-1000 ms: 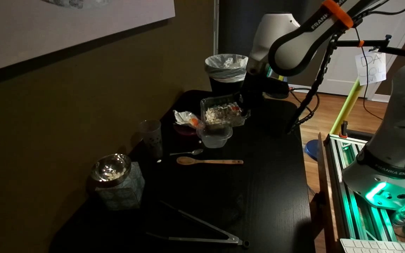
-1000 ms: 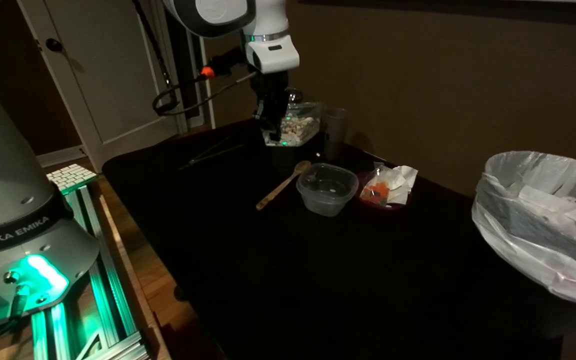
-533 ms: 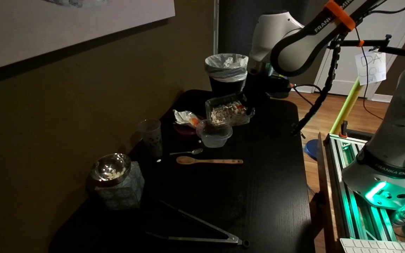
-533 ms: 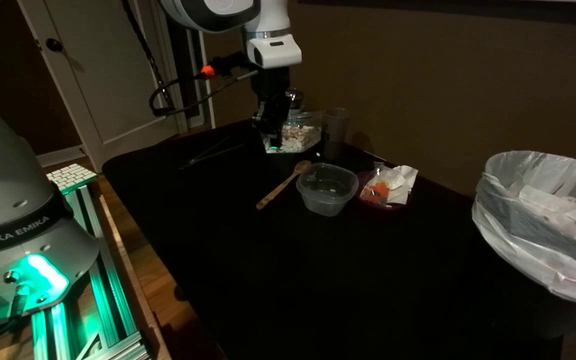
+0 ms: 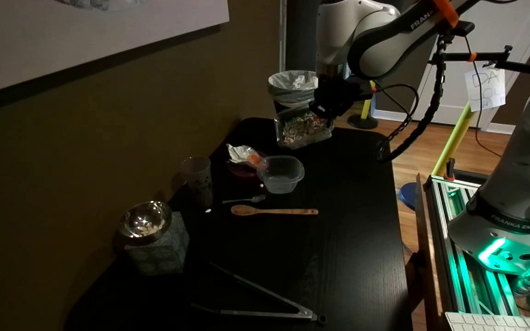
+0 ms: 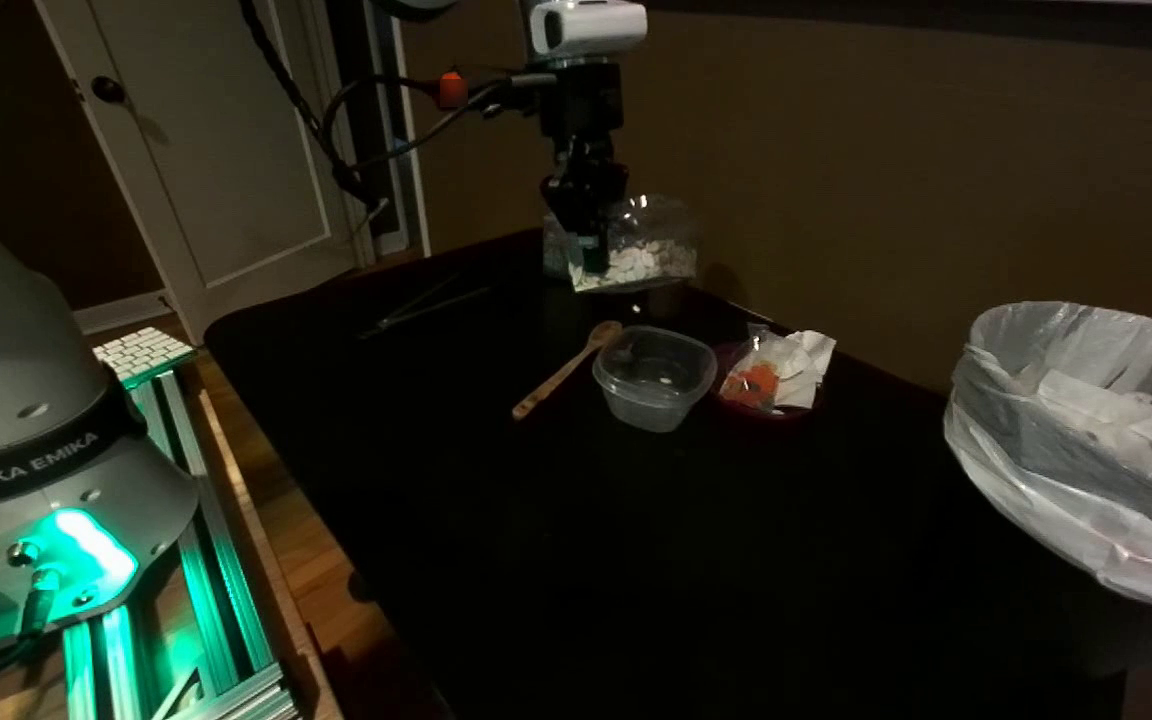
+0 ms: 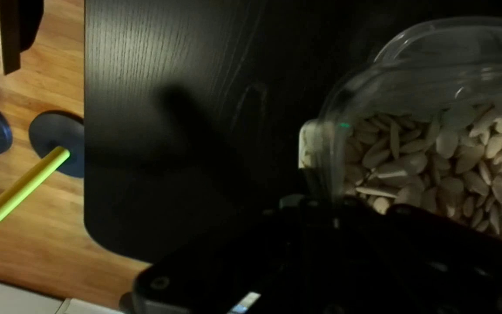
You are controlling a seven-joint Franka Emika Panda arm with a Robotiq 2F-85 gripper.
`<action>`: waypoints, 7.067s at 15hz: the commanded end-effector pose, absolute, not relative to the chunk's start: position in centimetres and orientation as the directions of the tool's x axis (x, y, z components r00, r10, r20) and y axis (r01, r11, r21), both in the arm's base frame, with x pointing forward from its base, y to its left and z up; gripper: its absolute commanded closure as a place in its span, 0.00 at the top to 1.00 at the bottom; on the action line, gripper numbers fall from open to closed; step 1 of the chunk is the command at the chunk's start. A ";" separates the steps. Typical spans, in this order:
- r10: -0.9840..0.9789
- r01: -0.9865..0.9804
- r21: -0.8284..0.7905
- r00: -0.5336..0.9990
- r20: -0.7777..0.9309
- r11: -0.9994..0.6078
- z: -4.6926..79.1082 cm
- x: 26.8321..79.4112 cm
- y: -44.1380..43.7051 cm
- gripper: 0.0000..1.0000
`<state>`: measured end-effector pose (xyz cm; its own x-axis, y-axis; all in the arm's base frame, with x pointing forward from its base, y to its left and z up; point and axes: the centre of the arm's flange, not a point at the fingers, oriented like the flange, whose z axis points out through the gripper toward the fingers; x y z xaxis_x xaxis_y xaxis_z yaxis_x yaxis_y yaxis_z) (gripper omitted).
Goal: Pour some contents from the clear container on the left into the container on the right.
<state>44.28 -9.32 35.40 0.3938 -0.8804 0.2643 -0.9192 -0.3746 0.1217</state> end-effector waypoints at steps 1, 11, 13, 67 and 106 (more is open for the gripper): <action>-0.857 -0.926 0.208 0.370 0.358 -0.314 35.8 46.1 -9.1 0.00; -0.836 -0.917 0.324 0.358 0.416 -0.232 32.8 48.3 -9.5 0.00; -0.814 -0.912 0.353 0.364 0.454 -0.211 32.1 48.8 -9.3 0.00; -0.882 -0.941 0.229 0.317 0.349 -0.248 30.4 47.4 -12.2 0.00; -0.912 -0.909 -0.103 -0.391 -0.121 0.403 23.0 37.8 -23.2 0.00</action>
<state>36.34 -22.82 23.85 -0.3268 -0.9203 -0.2151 -0.9238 0.3591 -0.1330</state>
